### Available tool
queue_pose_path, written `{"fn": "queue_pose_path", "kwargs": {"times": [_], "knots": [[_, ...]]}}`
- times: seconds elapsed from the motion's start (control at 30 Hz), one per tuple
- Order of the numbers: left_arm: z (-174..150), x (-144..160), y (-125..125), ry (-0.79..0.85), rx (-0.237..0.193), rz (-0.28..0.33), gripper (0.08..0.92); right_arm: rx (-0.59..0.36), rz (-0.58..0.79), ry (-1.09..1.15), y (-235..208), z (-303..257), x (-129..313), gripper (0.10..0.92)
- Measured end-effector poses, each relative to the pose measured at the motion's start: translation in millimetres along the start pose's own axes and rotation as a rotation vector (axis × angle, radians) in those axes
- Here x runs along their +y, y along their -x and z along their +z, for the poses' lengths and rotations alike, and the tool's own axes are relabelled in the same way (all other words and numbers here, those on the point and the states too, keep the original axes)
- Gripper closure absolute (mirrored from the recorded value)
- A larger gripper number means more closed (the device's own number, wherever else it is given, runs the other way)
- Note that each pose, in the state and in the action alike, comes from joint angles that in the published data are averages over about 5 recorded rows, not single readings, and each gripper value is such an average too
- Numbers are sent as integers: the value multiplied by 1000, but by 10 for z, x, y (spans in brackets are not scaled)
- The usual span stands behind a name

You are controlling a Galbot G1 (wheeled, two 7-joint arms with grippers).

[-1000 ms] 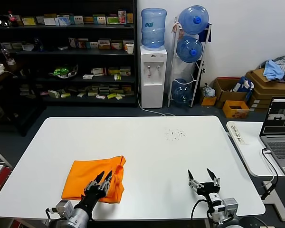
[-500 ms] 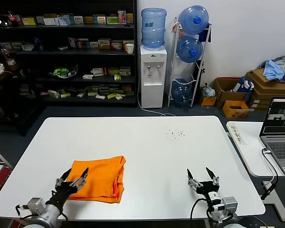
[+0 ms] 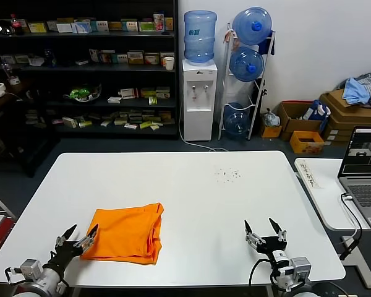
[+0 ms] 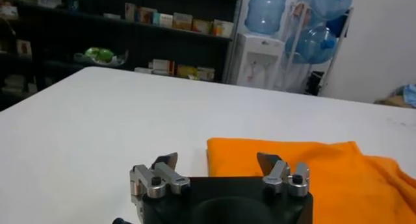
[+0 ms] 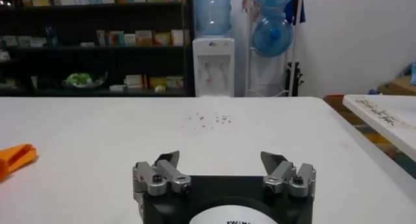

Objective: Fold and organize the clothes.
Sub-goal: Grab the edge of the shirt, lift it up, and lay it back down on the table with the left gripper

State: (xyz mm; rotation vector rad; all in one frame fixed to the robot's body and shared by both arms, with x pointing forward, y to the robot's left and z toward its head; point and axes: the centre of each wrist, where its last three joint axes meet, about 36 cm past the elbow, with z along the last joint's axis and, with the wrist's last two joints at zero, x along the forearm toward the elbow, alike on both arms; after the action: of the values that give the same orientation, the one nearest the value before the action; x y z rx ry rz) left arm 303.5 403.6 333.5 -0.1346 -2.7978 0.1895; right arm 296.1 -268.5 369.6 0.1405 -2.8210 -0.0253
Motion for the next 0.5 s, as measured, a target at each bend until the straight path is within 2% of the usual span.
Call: {"fn": "queue_pose_path", "kwargs": {"times": [0.23, 0.5], "knots": [[-23, 70, 79, 11, 10, 11, 177, 0, 2, 1, 1, -1, 1, 200], [1, 78, 102, 24, 51, 22, 177, 1, 6, 2, -9, 2, -14, 200]]}}
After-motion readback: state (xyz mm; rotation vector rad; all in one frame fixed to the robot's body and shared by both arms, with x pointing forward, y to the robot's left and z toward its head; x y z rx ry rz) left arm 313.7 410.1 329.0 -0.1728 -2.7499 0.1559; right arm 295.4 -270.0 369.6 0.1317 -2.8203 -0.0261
